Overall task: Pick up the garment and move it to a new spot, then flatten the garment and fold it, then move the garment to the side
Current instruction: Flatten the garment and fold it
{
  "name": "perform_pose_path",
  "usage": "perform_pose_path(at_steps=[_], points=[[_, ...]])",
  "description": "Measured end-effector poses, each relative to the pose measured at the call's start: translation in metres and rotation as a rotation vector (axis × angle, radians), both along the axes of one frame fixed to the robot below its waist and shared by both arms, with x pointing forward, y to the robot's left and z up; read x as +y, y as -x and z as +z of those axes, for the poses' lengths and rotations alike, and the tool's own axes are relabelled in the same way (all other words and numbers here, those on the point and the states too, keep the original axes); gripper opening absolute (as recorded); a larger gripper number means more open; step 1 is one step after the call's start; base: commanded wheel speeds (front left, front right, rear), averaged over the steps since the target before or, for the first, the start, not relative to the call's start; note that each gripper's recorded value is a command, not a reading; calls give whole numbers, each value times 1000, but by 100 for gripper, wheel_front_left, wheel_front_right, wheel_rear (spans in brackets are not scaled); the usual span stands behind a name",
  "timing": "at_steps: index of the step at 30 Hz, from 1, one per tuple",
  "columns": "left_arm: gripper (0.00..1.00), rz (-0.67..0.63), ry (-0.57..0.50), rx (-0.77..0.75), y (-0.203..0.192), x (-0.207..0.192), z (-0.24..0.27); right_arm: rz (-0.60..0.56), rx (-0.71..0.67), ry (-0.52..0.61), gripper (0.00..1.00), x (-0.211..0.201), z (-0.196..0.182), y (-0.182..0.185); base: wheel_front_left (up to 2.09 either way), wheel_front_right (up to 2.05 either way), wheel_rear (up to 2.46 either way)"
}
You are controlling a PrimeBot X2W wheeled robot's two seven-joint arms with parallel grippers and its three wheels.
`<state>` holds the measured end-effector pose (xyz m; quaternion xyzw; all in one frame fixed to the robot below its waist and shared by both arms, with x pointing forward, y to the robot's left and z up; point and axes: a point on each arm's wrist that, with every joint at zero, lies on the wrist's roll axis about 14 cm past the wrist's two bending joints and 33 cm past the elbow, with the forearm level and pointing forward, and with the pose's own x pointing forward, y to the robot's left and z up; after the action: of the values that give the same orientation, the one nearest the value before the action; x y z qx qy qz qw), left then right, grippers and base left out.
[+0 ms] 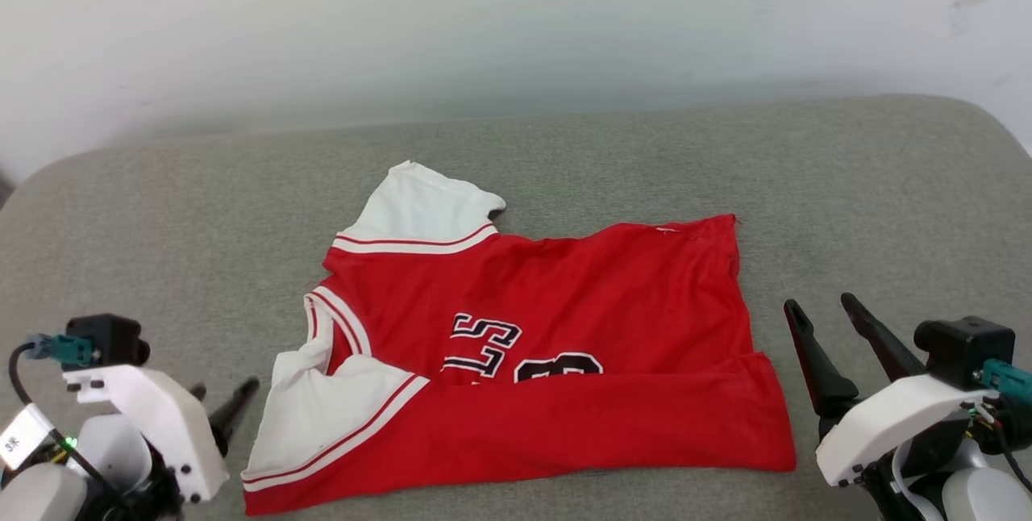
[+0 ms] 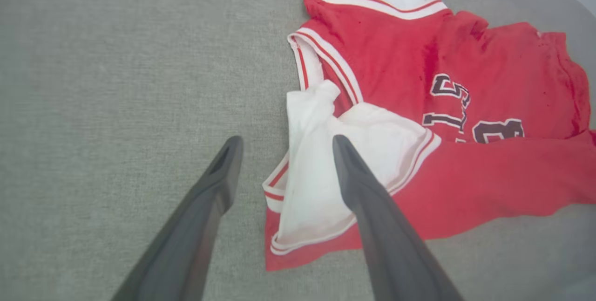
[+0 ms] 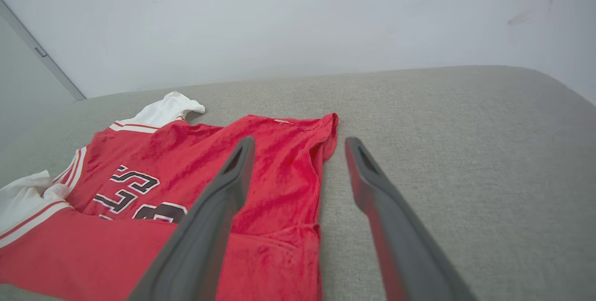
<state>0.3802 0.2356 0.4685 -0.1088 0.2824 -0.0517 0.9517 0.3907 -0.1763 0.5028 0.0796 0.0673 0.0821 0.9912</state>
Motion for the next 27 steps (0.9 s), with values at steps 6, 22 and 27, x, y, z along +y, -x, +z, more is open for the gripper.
perform_pose_path(at_steps=[6,22,27], points=[[100,-78,28,326,39,-10,-38,-26,6,-8,100,-3,1,9,0,0,0],[0,-56,177,616,51,-30,-109,-108,128,-37,100,-22,-35,-1,0,0,0],[0,-62,198,567,49,-35,-105,-117,151,-50,100,-29,-33,1,0,0,0]])
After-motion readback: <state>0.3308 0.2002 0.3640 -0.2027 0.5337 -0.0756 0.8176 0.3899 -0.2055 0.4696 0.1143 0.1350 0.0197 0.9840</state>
